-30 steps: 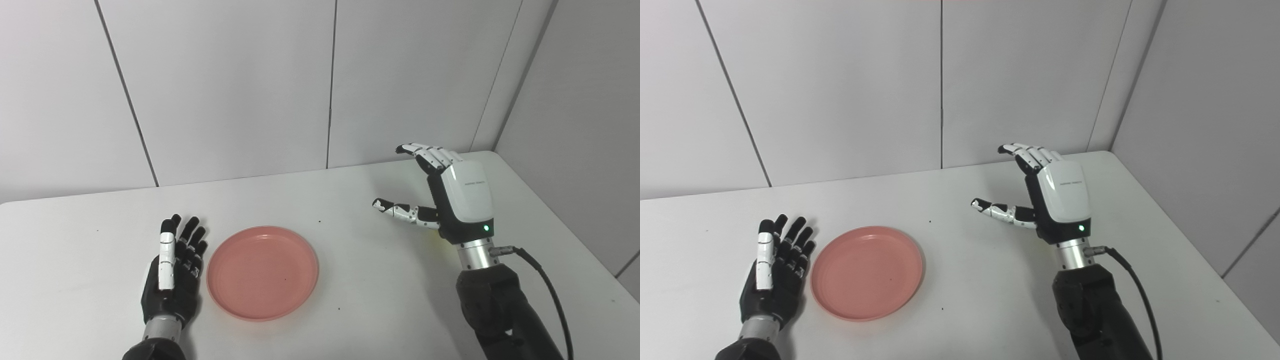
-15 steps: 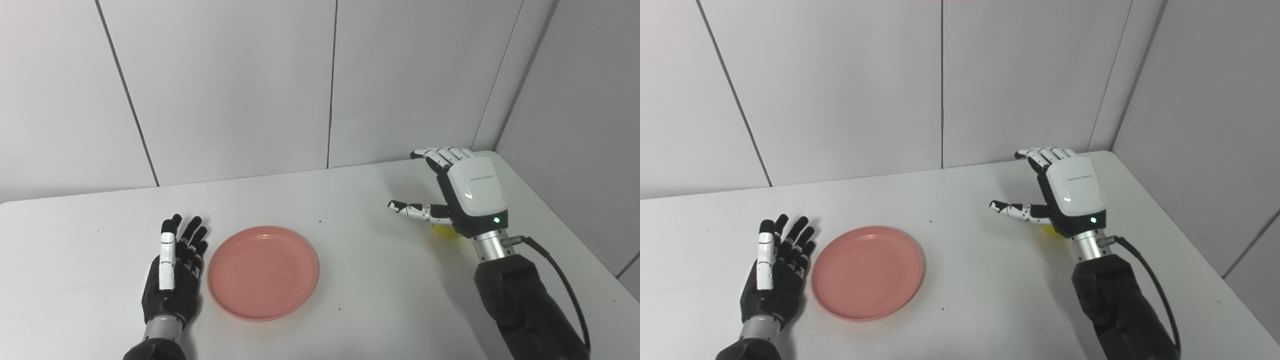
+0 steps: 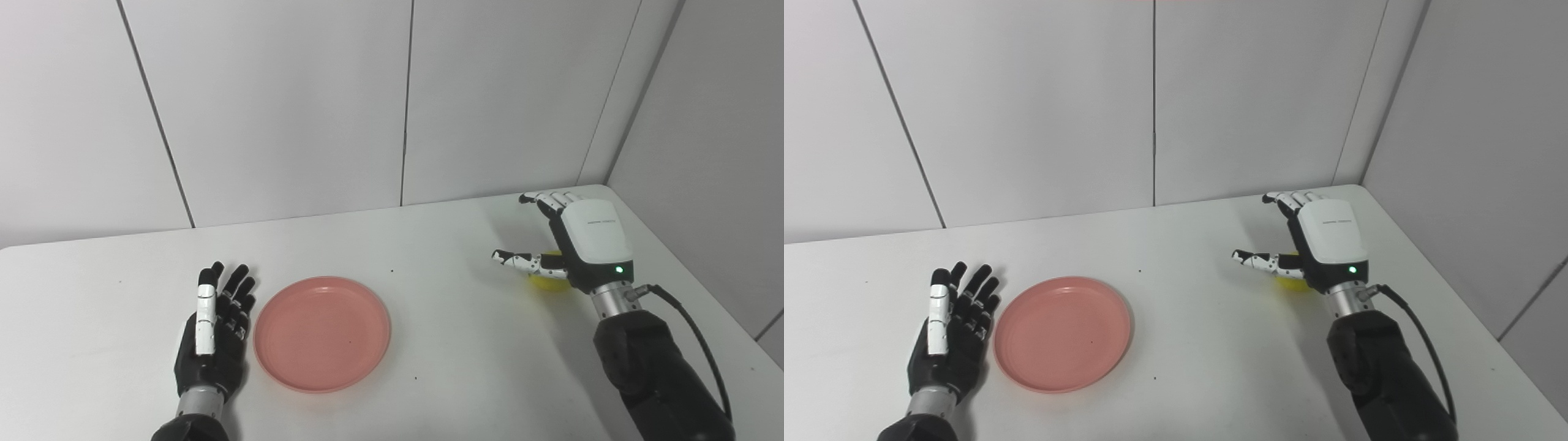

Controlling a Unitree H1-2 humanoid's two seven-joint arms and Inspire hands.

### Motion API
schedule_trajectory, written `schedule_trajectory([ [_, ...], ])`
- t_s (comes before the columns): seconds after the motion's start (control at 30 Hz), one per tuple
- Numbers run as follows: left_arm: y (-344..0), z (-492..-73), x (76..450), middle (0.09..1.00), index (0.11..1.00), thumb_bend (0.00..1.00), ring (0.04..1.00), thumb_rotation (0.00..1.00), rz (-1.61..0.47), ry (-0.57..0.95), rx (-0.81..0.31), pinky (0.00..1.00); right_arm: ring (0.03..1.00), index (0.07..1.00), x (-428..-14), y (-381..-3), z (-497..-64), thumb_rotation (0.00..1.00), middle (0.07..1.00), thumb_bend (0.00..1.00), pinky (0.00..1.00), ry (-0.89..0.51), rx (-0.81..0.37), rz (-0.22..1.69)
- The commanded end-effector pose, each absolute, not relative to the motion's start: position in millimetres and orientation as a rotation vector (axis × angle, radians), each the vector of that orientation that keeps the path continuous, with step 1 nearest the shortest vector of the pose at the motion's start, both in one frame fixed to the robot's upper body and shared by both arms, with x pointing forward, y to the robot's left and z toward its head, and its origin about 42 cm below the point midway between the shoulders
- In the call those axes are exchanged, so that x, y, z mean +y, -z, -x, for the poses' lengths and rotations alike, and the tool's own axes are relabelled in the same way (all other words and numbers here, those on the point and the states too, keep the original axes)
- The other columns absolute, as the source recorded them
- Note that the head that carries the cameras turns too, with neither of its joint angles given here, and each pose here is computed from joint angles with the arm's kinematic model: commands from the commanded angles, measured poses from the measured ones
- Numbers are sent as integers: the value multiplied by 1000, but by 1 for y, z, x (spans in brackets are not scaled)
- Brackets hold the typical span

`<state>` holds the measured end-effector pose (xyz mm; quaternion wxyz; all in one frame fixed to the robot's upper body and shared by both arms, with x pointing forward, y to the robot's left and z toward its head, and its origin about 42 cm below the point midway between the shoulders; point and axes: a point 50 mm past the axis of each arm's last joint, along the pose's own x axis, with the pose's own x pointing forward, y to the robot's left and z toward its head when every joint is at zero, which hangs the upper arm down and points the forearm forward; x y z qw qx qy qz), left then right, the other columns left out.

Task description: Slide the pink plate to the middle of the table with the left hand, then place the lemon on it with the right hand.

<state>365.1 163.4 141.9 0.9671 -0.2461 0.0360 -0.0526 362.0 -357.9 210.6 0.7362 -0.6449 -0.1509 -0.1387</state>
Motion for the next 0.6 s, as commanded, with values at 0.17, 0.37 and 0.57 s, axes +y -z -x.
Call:
schedule_trajectory([
  [0.17,-136,-361,157,887,967,730,924,725,510,109,112,1000,711,687,-374,-226,-373,850,716,768,671,343,-301,1439],
  [0.37,-137,-360,157,884,957,723,920,721,513,101,115,999,705,682,-380,-225,-379,863,710,766,662,333,-276,1468],
  [0.57,-137,-360,156,883,965,720,920,746,499,109,115,1000,697,679,-384,-223,-383,867,703,770,659,321,-246,1488],
])
